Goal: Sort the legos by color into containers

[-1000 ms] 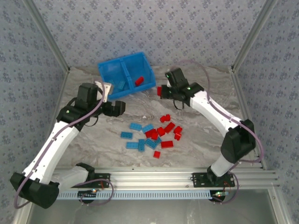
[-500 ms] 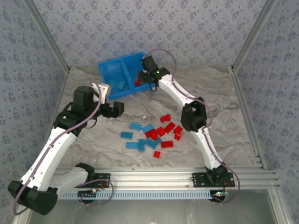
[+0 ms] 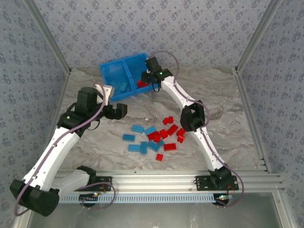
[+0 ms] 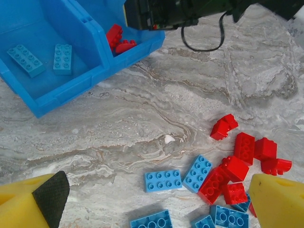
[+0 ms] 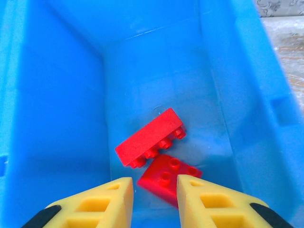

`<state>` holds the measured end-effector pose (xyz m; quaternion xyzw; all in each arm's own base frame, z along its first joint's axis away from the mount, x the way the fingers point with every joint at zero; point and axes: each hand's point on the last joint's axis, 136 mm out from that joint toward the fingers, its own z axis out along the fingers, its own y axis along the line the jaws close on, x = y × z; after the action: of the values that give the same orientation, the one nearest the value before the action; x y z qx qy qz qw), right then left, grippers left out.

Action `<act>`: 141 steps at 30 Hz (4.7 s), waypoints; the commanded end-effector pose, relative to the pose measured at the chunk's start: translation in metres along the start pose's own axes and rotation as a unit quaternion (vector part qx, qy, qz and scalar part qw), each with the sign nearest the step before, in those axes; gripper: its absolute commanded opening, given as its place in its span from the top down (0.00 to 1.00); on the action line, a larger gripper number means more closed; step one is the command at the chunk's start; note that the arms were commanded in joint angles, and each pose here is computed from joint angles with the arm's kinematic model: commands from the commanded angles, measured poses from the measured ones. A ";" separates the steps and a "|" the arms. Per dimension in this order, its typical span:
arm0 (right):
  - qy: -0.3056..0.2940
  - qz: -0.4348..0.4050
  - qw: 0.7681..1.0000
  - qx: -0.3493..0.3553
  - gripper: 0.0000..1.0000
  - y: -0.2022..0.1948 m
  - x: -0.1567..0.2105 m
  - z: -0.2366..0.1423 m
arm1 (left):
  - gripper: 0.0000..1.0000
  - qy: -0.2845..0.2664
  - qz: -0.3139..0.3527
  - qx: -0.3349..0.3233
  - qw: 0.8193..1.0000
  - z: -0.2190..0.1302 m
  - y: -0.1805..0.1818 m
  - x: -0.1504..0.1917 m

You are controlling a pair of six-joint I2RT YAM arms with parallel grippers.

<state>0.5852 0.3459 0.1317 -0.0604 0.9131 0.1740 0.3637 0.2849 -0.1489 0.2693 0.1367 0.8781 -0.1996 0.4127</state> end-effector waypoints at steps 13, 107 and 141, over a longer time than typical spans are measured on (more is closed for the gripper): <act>-0.033 -0.042 0.997 -0.053 0.43 0.007 0.024 -0.274 | 0.01 0.106 -0.054 -0.048 0.992 0.059 -0.024 0.050; -0.014 0.087 0.995 0.042 0.21 -0.087 0.150 -0.369 | 0.11 0.018 -0.065 -0.267 0.961 0.187 0.158 -0.177; 0.227 0.191 0.945 0.139 0.31 -0.135 0.293 -0.203 | 0.01 0.032 0.003 -0.055 0.998 -0.034 0.004 -0.008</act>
<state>0.2738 0.1549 0.0411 0.1001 0.9826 0.0960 0.1235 0.2690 -0.1315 0.2903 0.1056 0.9019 -0.1571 0.3883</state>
